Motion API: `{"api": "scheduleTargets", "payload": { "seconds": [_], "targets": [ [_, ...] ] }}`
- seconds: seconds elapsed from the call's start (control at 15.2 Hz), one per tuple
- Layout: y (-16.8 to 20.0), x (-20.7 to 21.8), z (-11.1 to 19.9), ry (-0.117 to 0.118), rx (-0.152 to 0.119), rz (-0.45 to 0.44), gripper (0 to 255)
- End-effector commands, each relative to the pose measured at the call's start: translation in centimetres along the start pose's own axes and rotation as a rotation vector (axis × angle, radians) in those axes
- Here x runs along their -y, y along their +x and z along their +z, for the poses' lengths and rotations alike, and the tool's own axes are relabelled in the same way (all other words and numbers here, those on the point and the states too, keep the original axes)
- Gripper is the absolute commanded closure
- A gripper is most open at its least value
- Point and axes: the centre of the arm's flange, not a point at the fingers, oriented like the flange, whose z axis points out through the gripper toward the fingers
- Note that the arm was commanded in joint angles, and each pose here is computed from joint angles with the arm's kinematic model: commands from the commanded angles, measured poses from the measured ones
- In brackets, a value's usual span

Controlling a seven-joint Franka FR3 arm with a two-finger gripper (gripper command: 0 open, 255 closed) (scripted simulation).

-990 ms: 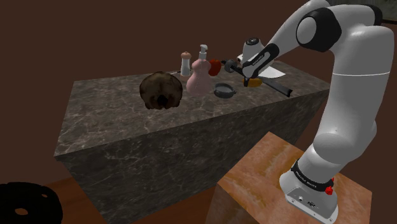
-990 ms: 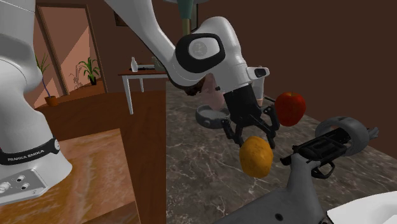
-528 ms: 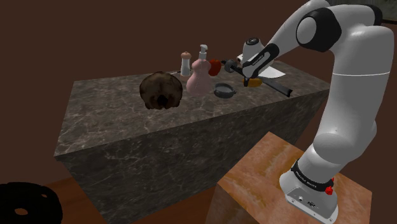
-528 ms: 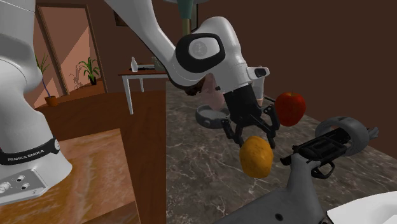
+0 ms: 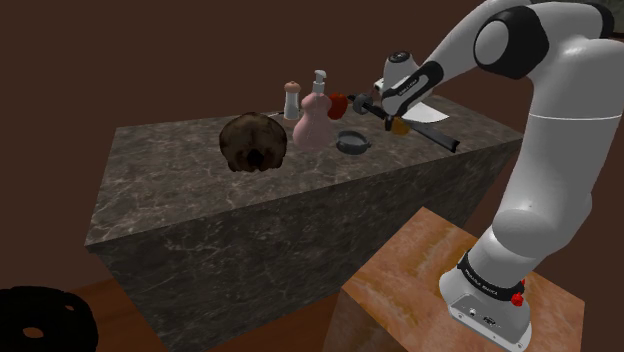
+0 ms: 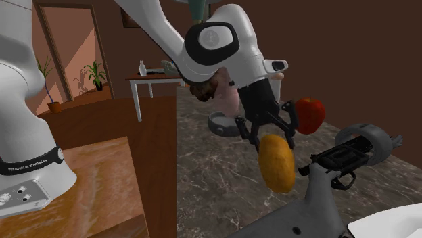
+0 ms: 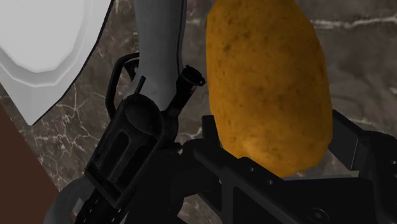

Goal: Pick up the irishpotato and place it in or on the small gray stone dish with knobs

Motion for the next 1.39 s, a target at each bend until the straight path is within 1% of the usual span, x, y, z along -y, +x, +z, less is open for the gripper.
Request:
{"api": "scheduleTargets", "payload": {
  "seconds": [0.0, 1.06, 1.32],
  "targets": [
    [-0.1, -0.6, -0.9, 0.000, 0.000, 0.000, 255],
    [-1.1, -4.6, -8.3, 0.000, 0.000, 0.000, 255],
    [2.1, -1.2, -10.7, 0.000, 0.000, 0.000, 255]
  ]
}}
